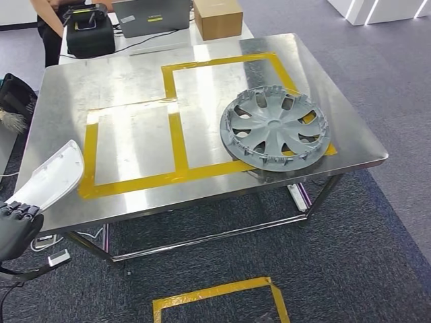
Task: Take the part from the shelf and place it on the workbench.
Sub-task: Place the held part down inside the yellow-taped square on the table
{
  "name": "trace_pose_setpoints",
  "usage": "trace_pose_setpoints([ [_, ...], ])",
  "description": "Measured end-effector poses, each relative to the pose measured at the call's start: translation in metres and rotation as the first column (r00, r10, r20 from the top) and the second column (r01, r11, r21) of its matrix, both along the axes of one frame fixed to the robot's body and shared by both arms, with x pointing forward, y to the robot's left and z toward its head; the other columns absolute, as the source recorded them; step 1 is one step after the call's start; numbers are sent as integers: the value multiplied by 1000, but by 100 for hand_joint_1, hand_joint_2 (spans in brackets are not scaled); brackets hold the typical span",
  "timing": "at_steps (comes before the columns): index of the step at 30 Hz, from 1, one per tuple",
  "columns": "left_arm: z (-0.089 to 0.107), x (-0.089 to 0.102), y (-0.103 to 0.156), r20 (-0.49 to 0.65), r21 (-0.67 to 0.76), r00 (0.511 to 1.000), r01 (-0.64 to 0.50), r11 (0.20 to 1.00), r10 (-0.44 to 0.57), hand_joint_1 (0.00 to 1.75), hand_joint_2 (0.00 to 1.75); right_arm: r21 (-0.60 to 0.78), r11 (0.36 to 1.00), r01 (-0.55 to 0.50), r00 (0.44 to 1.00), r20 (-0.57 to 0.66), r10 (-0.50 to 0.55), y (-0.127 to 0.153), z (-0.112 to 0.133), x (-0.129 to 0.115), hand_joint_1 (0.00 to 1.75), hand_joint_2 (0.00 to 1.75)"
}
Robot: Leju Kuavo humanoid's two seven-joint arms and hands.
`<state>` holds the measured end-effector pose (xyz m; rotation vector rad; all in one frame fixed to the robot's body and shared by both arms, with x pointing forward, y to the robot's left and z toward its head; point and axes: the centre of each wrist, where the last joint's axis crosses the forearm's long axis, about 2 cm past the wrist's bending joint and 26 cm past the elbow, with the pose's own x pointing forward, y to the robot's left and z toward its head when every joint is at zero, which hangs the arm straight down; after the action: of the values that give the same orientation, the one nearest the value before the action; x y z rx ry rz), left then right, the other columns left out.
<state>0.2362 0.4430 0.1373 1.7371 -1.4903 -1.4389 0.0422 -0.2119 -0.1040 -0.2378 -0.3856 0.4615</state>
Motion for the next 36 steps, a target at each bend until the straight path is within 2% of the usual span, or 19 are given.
trace_pose_setpoints([
  [2,0,13,-11,-28,-16,1000,-1,1000,1,175,175,3,1000,8,1000,5,-8,0,0,0,0,0],
  [6,-6,53,-54,-34,-93,999,-34,995,31,175,175,11,1000,15,1000,18,-15,0,1,5,0,0],
  [10,-8,67,-73,-35,-109,999,-11,994,7,175,175,11,1000,16,1000,14,-16,0,0,3,0,0],
  [15,-8,72,-80,-39,-105,999,10,994,-14,175,175,9,1000,17,1000,14,-17,0,0,3,0,0],
  [22,-15,71,-85,-64,-104,998,20,994,-27,175,175,9,1000,17,1000,9,-17,0,0,0,0,0],
  [36,-17,73,-88,-70,-100,997,30,995,-37,175,175,8,1000,19,1000,11,-19,0,0,2,0,0],
])
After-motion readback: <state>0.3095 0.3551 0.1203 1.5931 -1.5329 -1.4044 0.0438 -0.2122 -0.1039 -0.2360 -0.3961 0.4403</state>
